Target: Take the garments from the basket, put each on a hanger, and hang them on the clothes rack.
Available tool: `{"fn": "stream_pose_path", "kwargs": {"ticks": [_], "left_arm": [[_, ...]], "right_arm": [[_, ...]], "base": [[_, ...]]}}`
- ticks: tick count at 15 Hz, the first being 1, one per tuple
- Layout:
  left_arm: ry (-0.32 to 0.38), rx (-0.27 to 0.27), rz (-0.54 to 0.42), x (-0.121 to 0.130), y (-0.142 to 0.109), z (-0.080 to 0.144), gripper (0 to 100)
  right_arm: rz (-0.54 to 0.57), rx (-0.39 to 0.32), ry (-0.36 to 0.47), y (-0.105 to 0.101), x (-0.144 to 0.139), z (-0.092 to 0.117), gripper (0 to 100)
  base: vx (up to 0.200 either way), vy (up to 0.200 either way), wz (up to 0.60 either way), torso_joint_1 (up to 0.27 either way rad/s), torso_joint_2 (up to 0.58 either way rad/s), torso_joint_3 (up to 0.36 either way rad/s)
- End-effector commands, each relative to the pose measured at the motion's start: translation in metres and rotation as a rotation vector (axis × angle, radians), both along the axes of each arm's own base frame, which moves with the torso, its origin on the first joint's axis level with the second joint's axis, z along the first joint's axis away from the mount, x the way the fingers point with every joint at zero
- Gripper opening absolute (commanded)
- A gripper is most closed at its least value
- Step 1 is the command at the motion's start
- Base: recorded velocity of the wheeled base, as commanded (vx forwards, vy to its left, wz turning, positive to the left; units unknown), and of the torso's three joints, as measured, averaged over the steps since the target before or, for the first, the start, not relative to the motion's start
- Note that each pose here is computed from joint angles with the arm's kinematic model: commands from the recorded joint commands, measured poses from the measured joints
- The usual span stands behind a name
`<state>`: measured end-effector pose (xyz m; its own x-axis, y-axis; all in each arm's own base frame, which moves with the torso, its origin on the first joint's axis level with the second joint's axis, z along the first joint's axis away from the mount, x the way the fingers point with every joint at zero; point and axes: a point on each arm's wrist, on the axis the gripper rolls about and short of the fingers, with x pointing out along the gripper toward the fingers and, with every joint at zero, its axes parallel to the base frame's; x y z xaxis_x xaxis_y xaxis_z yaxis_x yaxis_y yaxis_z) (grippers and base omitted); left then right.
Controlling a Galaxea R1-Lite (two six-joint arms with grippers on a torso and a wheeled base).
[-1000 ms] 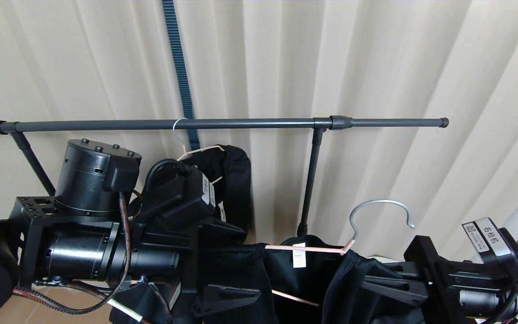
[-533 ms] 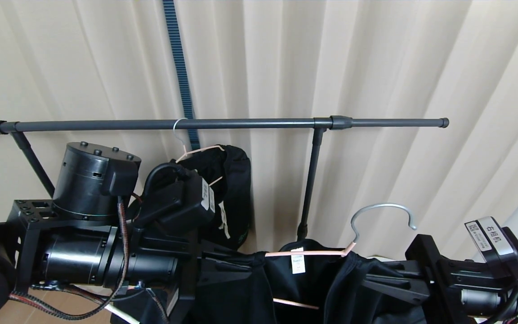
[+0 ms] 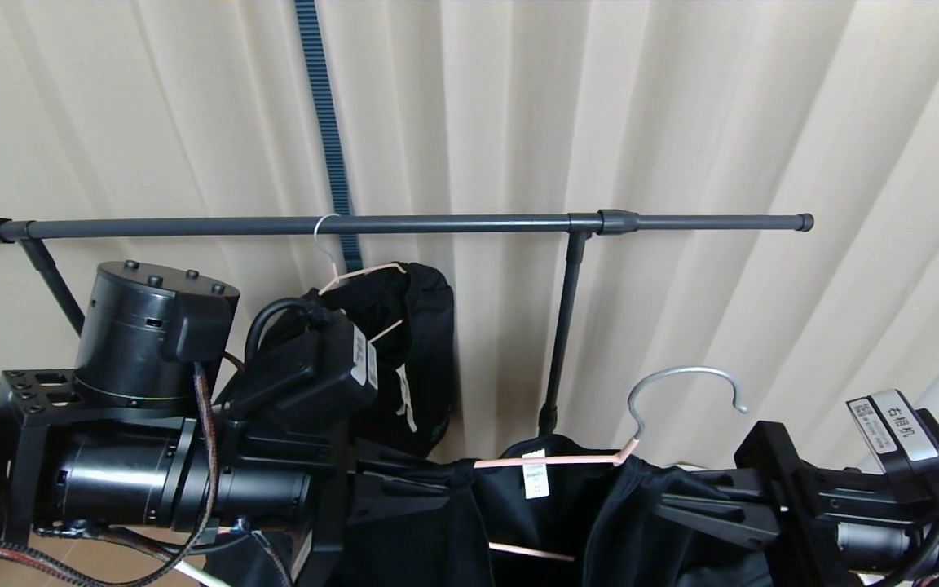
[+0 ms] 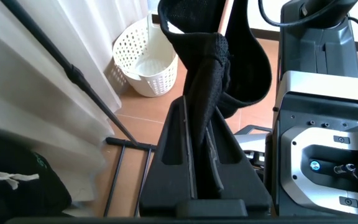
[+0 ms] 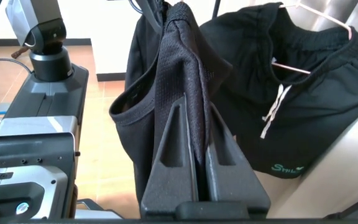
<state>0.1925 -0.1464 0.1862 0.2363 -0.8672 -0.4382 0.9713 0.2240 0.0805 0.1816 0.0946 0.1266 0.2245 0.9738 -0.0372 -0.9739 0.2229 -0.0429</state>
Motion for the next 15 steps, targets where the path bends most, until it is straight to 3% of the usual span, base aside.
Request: {"fn": "stream_pose_path", "kwargs": {"ticks": [1,7,15], "left_arm": [[-0.004,-0.004,0.003,-0.001,0.001,0.002,0],[-0.031,-0.008,0.068,0.001,0.012,0.007,0],[-0.077,-0.035,0.151,-0.026,0.047,0.013,0]], "right_arm": [[-0.001,-0.001,-0.003,0.0,-0.001,0.0,100],[-0.025,-0.001,-0.004,-0.004,0.003,0.0,100],[-0.131,0.011,-0.04,-0.022,0.018,0.007,100]], "base": [[0.0,0.0,0.0,0.0,0.0,0.0],[0.0,0.0,0.0,0.0,0.0,0.0],[0.0,0.0,0.0,0.0,0.0,0.0]]}}
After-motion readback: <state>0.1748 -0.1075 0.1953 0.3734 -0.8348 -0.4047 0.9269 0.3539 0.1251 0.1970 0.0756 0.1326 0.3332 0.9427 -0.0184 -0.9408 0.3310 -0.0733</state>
